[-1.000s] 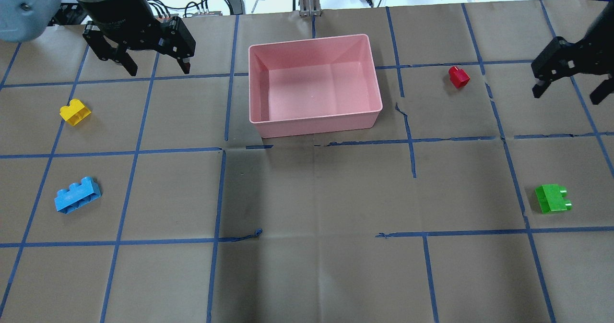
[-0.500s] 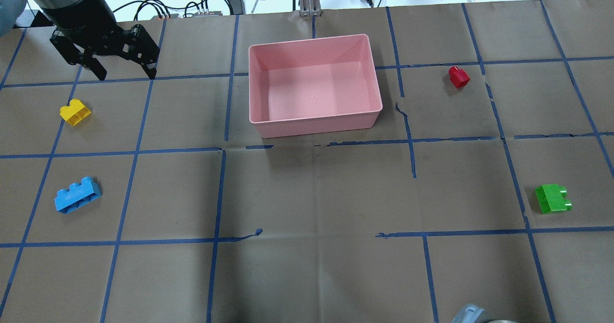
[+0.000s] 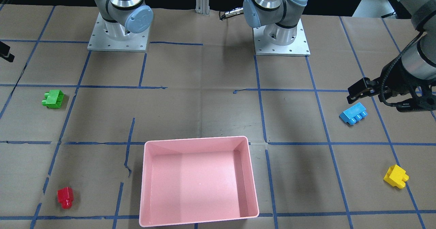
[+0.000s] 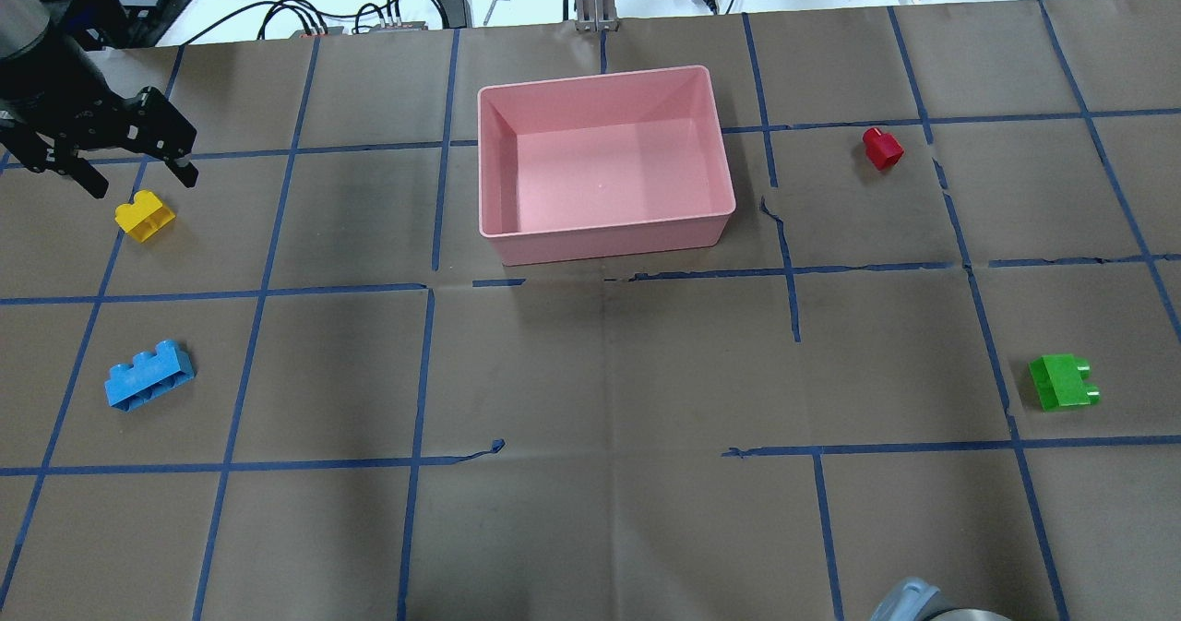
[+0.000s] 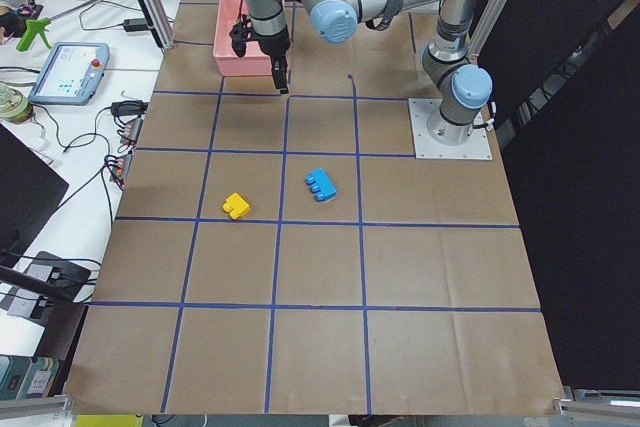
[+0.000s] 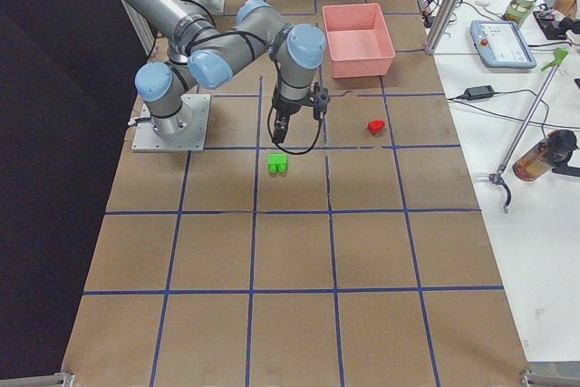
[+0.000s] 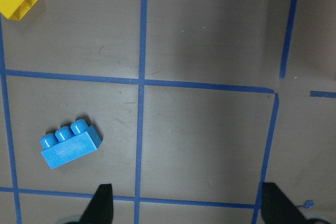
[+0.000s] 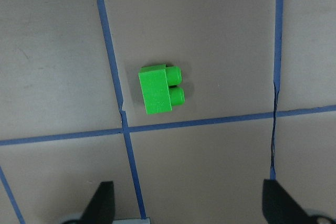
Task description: Put all blocks into box
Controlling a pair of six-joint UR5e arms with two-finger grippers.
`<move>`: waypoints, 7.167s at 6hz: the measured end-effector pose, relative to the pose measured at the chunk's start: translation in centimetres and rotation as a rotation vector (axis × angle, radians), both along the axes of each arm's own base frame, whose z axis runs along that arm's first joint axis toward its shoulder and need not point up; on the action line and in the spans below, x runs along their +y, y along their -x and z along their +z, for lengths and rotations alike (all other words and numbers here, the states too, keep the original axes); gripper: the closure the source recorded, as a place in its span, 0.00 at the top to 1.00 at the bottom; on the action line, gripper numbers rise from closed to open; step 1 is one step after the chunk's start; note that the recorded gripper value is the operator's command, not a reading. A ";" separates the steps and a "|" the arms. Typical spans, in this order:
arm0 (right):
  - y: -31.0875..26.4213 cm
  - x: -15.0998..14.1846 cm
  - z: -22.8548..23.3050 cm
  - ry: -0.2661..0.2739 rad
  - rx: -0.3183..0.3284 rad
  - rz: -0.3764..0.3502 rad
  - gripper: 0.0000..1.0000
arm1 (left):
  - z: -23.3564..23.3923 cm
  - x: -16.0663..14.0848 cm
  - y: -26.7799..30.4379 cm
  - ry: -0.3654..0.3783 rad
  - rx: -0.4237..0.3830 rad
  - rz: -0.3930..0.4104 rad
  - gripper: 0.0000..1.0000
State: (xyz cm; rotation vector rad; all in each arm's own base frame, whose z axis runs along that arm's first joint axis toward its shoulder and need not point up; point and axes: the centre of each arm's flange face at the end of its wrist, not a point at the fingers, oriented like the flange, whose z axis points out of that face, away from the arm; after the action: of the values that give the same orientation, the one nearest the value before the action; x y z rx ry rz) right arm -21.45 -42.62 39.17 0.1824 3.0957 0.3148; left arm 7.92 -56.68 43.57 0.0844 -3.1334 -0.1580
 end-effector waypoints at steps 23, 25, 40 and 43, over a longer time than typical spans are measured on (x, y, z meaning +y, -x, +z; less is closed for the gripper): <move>-3.0 2.8 -22.5 0.103 0.011 0.131 0.85 | -23.9 10.4 -14.4 0.002 0.049 -1.077 0.00; -3.0 2.7 -22.3 0.109 0.021 0.115 0.60 | -16.2 3.9 -10.5 0.034 0.038 -1.097 0.00; -12.9 -13.3 4.3 0.001 0.017 0.013 0.43 | -11.4 -11.6 33.5 0.135 -0.027 -0.980 0.99; -24.5 -19.1 0.1 0.061 0.068 0.022 0.44 | -5.7 -11.9 14.8 0.116 -0.031 -0.800 0.99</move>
State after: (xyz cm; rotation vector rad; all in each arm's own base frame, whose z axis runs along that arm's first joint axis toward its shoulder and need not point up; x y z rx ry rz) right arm 3.02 -61.76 39.26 0.1608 3.1719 0.2182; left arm -6.91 -68.55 37.88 -1.1648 -2.9862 0.0315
